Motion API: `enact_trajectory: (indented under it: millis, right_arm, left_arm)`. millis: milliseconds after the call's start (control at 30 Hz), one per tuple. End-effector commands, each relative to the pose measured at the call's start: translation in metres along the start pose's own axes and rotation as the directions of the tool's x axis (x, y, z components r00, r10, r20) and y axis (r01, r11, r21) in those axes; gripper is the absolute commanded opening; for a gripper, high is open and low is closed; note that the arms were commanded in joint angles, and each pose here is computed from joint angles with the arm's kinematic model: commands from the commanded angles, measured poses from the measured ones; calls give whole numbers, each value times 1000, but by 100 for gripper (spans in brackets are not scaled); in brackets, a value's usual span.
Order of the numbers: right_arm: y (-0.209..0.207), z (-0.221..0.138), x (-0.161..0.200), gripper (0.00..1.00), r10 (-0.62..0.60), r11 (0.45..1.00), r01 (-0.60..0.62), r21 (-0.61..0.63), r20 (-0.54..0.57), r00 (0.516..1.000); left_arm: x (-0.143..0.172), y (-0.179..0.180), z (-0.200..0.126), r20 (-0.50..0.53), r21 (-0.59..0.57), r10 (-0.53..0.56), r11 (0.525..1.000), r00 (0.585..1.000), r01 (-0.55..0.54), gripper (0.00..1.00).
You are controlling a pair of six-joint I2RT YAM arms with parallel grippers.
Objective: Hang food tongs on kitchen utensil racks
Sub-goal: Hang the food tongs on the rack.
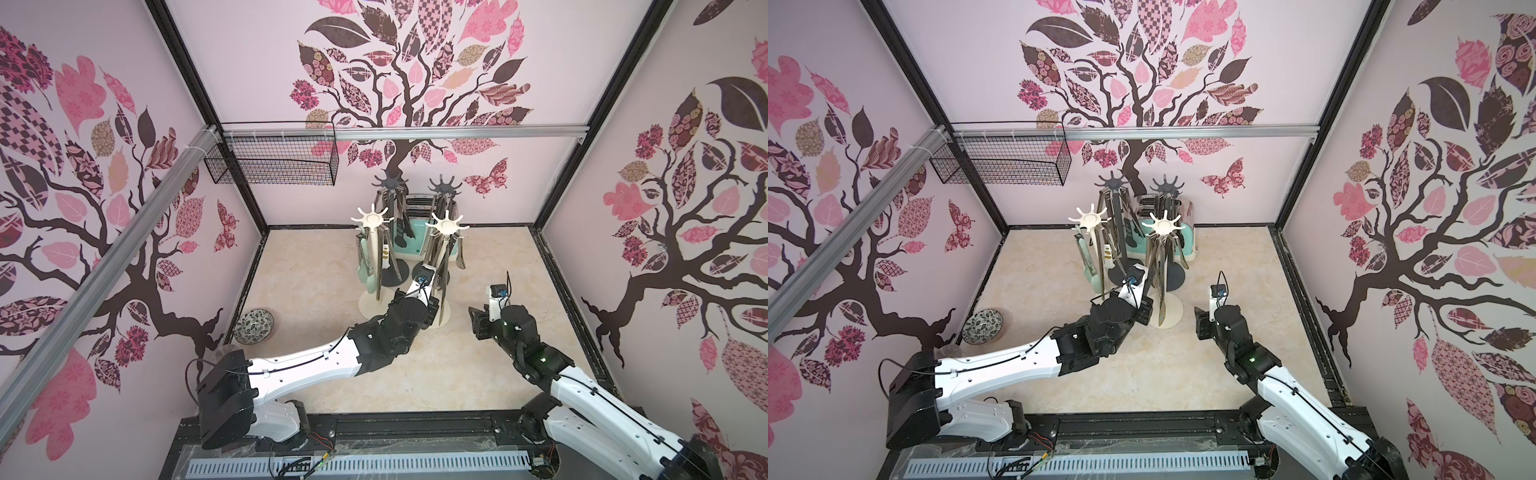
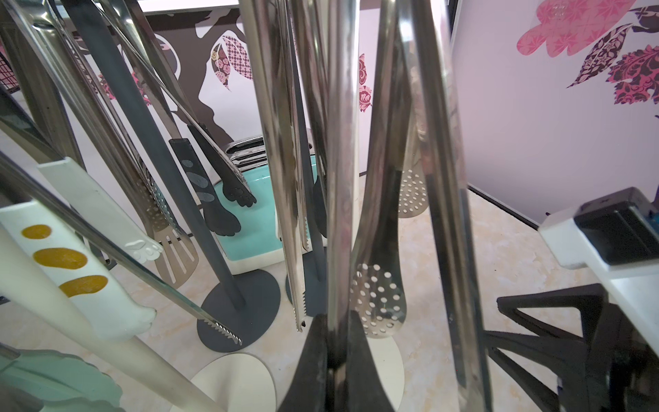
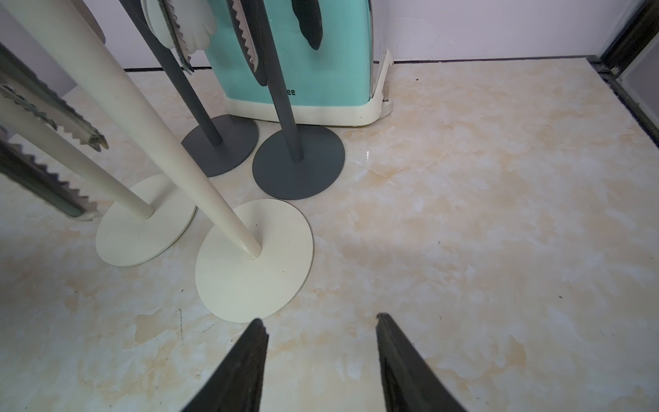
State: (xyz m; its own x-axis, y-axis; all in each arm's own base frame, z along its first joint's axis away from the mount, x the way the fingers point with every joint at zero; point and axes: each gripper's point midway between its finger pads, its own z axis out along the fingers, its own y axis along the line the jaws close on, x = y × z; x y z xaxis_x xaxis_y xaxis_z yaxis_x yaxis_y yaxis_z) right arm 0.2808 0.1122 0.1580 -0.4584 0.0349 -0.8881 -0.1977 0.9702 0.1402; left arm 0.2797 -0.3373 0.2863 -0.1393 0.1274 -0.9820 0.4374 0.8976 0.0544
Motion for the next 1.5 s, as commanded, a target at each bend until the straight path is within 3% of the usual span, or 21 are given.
enact_trajectory:
  millis: [0,767,1000,1333,1467]
  right_arm:
    - [-1,-1,-4,53,-2,1000,2,-4,18,1000]
    - [-1,-1,-4,53,2,1000,-2,-5,19,1000]
    - [-3,-1,-3,53,2,1000,-2,-1,19,1000]
    - [-3,-1,-2,53,4,1000,-4,1,16,1000]
    - [-5,-1,-2,53,1,1000,-1,8,16,1000]
  left_arm:
    - [33,-5,4,-104,11,74,997,992,-74,9]
    - [35,-8,4,-109,12,75,997,991,-75,20]
    - [28,-3,-10,-88,27,53,998,995,-51,24]
    - [28,25,-39,-80,5,6,1000,997,-5,29]
    - [33,50,-46,-74,-73,7,997,997,-13,33]
